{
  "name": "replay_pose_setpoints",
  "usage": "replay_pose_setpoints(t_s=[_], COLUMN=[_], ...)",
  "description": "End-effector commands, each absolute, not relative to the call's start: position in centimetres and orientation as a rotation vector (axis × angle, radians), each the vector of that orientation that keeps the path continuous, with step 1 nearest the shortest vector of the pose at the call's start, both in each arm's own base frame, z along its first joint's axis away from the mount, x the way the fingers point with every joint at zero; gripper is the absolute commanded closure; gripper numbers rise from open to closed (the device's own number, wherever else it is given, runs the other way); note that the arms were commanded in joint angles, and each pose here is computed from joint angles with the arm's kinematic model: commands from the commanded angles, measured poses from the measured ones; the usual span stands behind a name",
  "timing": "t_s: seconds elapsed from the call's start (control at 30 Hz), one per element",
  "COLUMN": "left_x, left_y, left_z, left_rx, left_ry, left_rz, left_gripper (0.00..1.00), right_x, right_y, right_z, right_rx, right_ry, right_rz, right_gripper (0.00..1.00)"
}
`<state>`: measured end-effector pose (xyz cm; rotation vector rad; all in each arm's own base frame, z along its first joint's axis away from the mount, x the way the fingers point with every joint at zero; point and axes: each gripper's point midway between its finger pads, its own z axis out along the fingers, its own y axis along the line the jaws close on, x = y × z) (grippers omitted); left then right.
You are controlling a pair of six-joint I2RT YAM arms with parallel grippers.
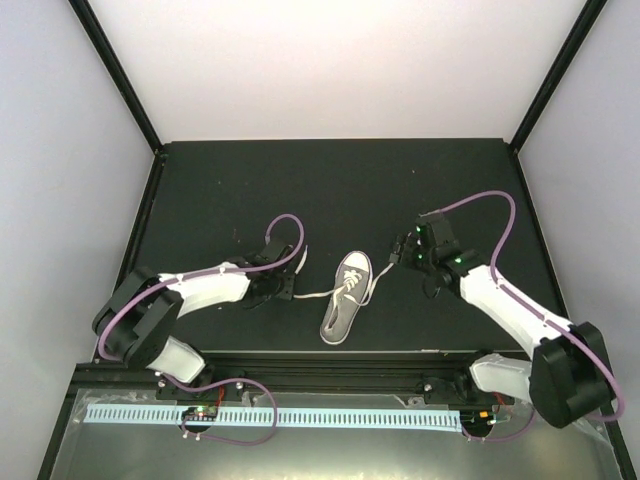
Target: Tie the shoes
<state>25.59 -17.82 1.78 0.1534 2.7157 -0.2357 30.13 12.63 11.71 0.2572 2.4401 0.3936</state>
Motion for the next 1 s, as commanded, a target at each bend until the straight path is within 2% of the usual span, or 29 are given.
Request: replay_pose_setpoints(t_s=[0.0, 0.03, 0.17, 0.27, 0.4, 0.6, 0.77, 0.97], left_x=[26.8, 26.8, 26.8, 27.5, 28.2, 27.3, 26.0, 25.2], left_y=[-19.4, -19.4, -19.8, -20.0, -21.8, -25.1, -27.0, -28.1], left_z=[2.1, 1.9, 1.5, 2.4, 6.7, 15.9, 18.9, 21.1], left_rx=[0.196, 0.198, 0.187, 0.163, 0.239, 0.421, 0.512, 0.512], left_ry=[2.695, 2.7, 2.702, 2.649, 2.451, 2.034, 1.921, 1.844], left_rz=[-0.258, -0.255, -0.279, -0.301, -0.476, -0.805, -0.955, -1.053], left_gripper=[0.58, 0.6, 0.83, 0.98, 0.99, 0.99, 0.98, 0.98], right_x=[31.2, 31.3, 31.8, 32.1, 31.7, 28.9, 25.5, 23.2], right_y=[12.9, 12.9, 12.9, 13.5, 15.3, 20.5, 24.9, 28.3], right_z=[11.0, 10.5, 8.4, 7.7, 9.7, 16.7, 21.1, 21.9], right_rx=[0.242, 0.246, 0.262, 0.228, 0.114, -0.126, -0.278, -0.27], right_ry=[2.48, 2.491, 2.553, 2.591, 2.529, 2.326, 2.18, 2.206], right_rz=[0.379, 0.371, 0.339, 0.35, 0.504, 0.983, 1.41, 1.58], right_gripper=[0.11, 0.1, 0.12, 0.18, 0.19, 0.15, 0.1, 0.11])
